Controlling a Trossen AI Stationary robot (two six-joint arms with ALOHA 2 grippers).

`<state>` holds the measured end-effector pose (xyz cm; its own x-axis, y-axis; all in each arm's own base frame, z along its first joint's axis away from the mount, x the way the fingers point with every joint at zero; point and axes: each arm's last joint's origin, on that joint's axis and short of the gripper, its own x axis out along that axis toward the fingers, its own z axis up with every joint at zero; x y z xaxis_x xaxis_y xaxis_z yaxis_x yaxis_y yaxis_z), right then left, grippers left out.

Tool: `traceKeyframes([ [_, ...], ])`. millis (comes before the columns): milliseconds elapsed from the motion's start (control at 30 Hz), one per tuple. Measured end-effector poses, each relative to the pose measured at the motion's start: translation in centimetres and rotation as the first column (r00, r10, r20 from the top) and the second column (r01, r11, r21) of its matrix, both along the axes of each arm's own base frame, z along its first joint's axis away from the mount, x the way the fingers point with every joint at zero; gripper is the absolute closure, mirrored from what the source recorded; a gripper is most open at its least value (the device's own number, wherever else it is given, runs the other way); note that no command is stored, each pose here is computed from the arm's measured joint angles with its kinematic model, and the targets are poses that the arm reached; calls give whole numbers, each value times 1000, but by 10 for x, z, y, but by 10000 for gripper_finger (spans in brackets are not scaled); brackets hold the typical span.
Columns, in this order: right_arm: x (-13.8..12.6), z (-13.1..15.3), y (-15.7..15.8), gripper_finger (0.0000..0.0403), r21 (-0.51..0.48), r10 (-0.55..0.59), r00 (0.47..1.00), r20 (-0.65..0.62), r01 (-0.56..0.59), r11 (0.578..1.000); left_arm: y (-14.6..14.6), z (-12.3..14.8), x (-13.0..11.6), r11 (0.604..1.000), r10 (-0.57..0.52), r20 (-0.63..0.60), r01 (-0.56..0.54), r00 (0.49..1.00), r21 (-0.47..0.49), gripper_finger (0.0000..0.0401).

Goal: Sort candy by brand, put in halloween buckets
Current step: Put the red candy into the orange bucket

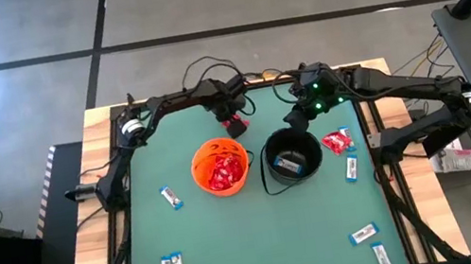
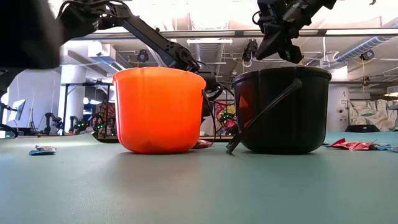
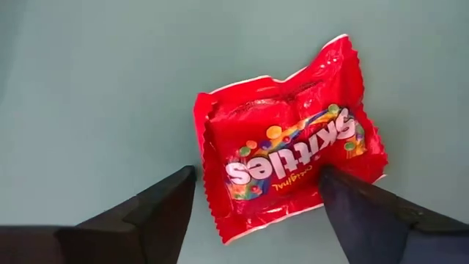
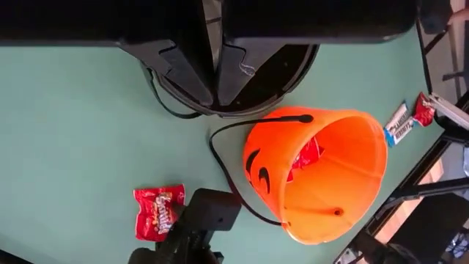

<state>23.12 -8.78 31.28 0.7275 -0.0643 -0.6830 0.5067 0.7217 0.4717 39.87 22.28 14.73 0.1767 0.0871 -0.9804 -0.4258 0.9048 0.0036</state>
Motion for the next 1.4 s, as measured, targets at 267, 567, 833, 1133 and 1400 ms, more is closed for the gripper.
traceKeyframes([
  [267, 0, 0, 0, 392, 21, -19, 1000, 2, 19, 1000, -1, -13, -7, 997, 82, -2, -82, 997, -16, 245],
  [567, -1, 5, 12, 392, 14, 23, 999, 23, -24, 1000, -5, -10, -7, 990, 126, 23, -124, 992, -60, 382],
  [833, -16, 17, 22, 392, 24, 26, 998, 51, -28, 999, -8, 28, -13, 990, 141, 89, -142, 986, -3, 386],
  [1133, -41, 36, 30, 392, -48, 62, 990, 130, -56, 997, -36, 113, -26, 991, 98, 259, -119, 961, 64, 391],
  [1400, -47, 41, 32, 392, -166, 146, 980, 136, -122, 978, -119, 184, -62, 997, 37, 267, -19, 963, -70, 392],
])
